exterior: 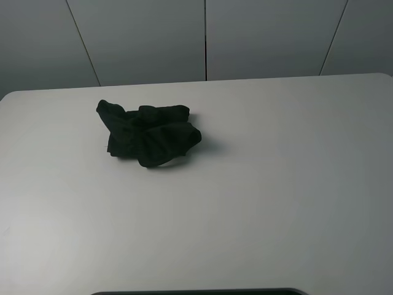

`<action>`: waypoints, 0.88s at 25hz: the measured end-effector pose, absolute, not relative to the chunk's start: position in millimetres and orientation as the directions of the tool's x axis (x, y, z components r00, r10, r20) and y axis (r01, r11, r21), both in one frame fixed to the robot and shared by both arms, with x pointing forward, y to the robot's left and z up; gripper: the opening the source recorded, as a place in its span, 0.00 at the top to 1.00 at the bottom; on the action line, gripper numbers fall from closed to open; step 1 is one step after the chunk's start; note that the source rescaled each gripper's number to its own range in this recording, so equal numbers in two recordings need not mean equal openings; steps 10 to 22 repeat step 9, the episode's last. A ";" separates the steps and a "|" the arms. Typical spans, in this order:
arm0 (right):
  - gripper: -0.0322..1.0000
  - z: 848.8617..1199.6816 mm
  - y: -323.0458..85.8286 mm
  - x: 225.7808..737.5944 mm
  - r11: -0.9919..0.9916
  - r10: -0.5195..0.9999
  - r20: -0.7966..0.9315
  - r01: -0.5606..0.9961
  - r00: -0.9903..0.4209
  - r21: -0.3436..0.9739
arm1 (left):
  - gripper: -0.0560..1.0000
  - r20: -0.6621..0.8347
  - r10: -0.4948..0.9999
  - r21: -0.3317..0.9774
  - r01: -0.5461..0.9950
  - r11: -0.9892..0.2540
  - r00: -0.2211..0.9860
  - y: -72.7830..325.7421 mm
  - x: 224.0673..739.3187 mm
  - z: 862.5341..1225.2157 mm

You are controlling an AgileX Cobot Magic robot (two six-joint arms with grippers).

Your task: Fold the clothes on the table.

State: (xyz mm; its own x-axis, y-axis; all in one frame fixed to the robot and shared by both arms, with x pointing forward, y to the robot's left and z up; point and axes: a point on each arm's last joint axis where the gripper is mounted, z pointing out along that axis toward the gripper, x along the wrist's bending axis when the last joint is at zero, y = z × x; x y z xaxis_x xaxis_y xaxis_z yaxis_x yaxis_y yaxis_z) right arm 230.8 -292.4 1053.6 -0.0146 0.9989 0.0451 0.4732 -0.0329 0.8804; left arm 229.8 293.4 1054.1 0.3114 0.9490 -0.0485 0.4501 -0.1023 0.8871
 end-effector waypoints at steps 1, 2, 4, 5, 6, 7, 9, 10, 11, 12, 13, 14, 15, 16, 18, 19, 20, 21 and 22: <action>0.02 1053.6 -292.4 230.8 -0.033 0.999 0.045 0.473 -0.015 0.880 | 0.00 -0.049 0.949 0.887 0.450 -0.102 0.311 293.4 229.8 1054.1; 0.02 1053.6 -292.4 230.8 -0.033 0.999 0.045 0.473 -0.015 0.880 | 0.00 -0.049 0.949 0.887 0.450 -0.102 0.311 293.4 229.8 1054.1; 0.02 1053.6 -292.3 230.8 -0.034 0.999 0.047 0.473 -0.016 0.880 | 0.00 -0.049 0.949 0.887 0.450 -0.102 0.311 293.4 229.8 1054.1; 0.02 1053.6 -292.3 230.8 -0.034 0.999 0.047 0.473 -0.016 0.880 | 0.00 -0.049 0.949 0.887 0.450 -0.102 0.311 293.4 229.8 1054.1; 0.02 1053.6 -292.3 230.8 -0.034 0.999 0.047 0.473 -0.016 0.880 | 0.00 -0.049 0.949 0.887 0.450 -0.102 0.311 293.4 229.8 1054.1; 0.02 1053.7 -292.1 230.8 -0.035 0.999 0.048 0.473 -0.017 0.880 | 0.00 -0.049 0.949 0.887 0.450 -0.102 0.311 293.4 229.8 1054.1; 0.02 1053.7 -291.6 230.8 -0.037 0.998 0.053 0.473 -0.020 0.880 | 0.00 -0.049 0.949 0.887 0.450 -0.102 0.311 293.4 229.8 1054.1; 0.02 1053.7 -291.6 230.8 -0.037 0.998 0.053 0.473 -0.020 0.880 | 0.00 -0.049 0.949 0.887 0.450 -0.102 0.311 293.4 229.8 1054.1; 0.02 1053.7 -291.6 230.8 -0.037 0.998 0.053 0.473 -0.020 0.880 | 0.00 -0.049 0.949 0.887 0.450 -0.102 0.311 293.4 229.8 1054.1; 0.02 1053.7 -291.6 230.8 -0.037 0.998 0.053 0.473 -0.020 0.880 | 0.00 -0.049 0.949 0.887 0.450 -0.102 0.311 293.4 229.8 1054.1; 0.02 1053.7 -291.6 230.8 -0.037 0.998 0.053 0.473 -0.020 0.880 | 0.00 -0.049 0.949 0.887 0.450 -0.102 0.311 293.4 229.8 1054.1; 0.02 1053.7 -291.6 230.8 -0.037 0.998 0.053 0.473 -0.020 0.880 | 0.00 -0.049 0.949 0.887 0.450 -0.102 0.311 293.4 229.8 1054.1; 0.02 1053.7 -291.6 230.8 -0.037 0.998 0.053 0.473 -0.020 0.880 | 0.00 -0.049 0.949 0.887 0.450 -0.102 0.311 293.4 229.8 1054.1; 0.02 1053.7 -291.6 230.8 -0.037 0.998 0.053 0.473 -0.020 0.880 | 0.00 -0.049 0.949 0.887 0.450 -0.102 0.311 293.4 229.8 1054.1; 0.02 1053.7 -291.6 230.8 -0.037 0.998 0.053 0.473 -0.020 0.880 | 0.00 -0.049 0.949 0.887 0.450 -0.102 0.311 293.4 229.8 1054.1; 0.02 1053.7 -291.6 230.8 -0.037 0.998 0.053 0.473 -0.020 0.880 | 0.00 -0.049 0.949 0.887 0.450 -0.102 0.311 293.4 229.8 1054.1; 0.02 1053.7 -291.6 230.8 -0.037 0.998 0.053 0.473 -0.020 0.880 | 0.00 -0.049 0.949 0.887 0.450 -0.102 0.311 293.4 229.8 1054.1; 0.02 1053.7 -291.6 230.8 -0.037 0.998 0.053 0.473 -0.020 0.880 | 0.00 -0.049 0.949 0.887 0.450 -0.102 0.311 293.4 229.8 1054.1; 0.02 1053.7 -291.6 230.8 -0.037 0.998 0.053 0.473 -0.020 0.880 | 0.00 -0.049 0.949 0.887 0.450 -0.102 0.311 293.4 229.8 1054.1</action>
